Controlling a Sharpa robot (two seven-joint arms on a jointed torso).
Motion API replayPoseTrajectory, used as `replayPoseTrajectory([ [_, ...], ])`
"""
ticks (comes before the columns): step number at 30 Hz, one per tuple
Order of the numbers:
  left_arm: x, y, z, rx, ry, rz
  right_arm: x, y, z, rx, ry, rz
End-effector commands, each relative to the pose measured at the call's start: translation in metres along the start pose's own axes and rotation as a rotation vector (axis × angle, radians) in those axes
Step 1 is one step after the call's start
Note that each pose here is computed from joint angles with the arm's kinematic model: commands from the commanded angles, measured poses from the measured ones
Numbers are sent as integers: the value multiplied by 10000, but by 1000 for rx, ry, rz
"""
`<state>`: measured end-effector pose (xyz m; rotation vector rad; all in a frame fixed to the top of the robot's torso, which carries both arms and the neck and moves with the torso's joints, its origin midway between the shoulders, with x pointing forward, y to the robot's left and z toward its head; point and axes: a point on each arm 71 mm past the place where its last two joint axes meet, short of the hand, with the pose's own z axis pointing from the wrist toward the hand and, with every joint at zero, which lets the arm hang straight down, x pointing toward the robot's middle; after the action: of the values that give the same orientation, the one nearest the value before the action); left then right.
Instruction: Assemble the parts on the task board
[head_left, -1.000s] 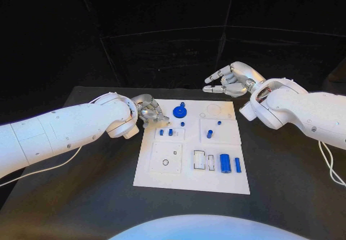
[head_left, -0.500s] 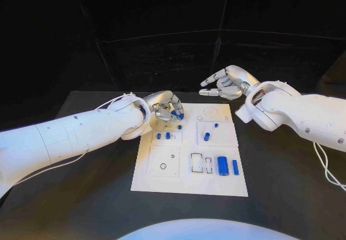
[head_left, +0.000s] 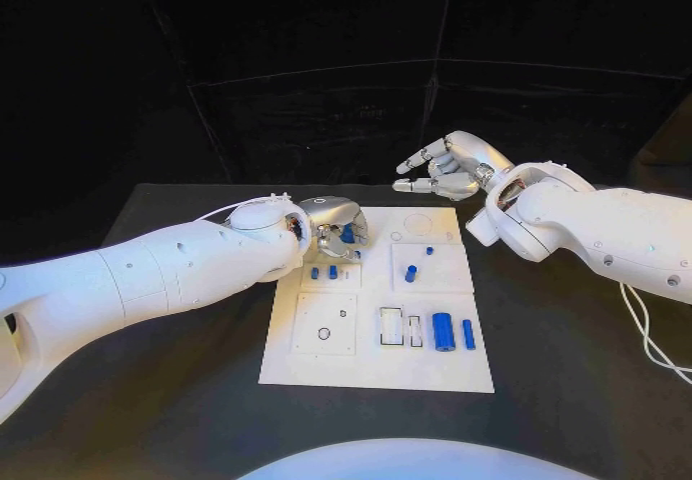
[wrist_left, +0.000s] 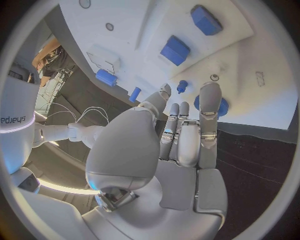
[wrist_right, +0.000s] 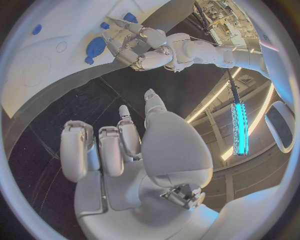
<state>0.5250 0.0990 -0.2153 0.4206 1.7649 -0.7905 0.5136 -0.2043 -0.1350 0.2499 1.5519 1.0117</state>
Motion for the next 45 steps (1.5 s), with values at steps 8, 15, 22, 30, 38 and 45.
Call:
replayPoseTrajectory([
  [8, 45, 10, 59, -16, 61, 84, 6, 25, 13, -12, 3, 3],
  [15, 61, 14, 88, -26, 66, 96, 16, 33, 20, -14, 5, 4],
  [22, 68, 32, 114, -41, 65, 102, 23, 40, 25, -15, 7, 5],
  [30, 81, 17, 143, -40, 76, 103, 27, 43, 27, -16, 9, 5],
  [38, 101, -5, 160, -33, 91, 101, 29, 44, 27, -16, 10, 5],
  [45, 110, -5, 165, -39, 97, 100, 30, 45, 27, -17, 10, 6],
])
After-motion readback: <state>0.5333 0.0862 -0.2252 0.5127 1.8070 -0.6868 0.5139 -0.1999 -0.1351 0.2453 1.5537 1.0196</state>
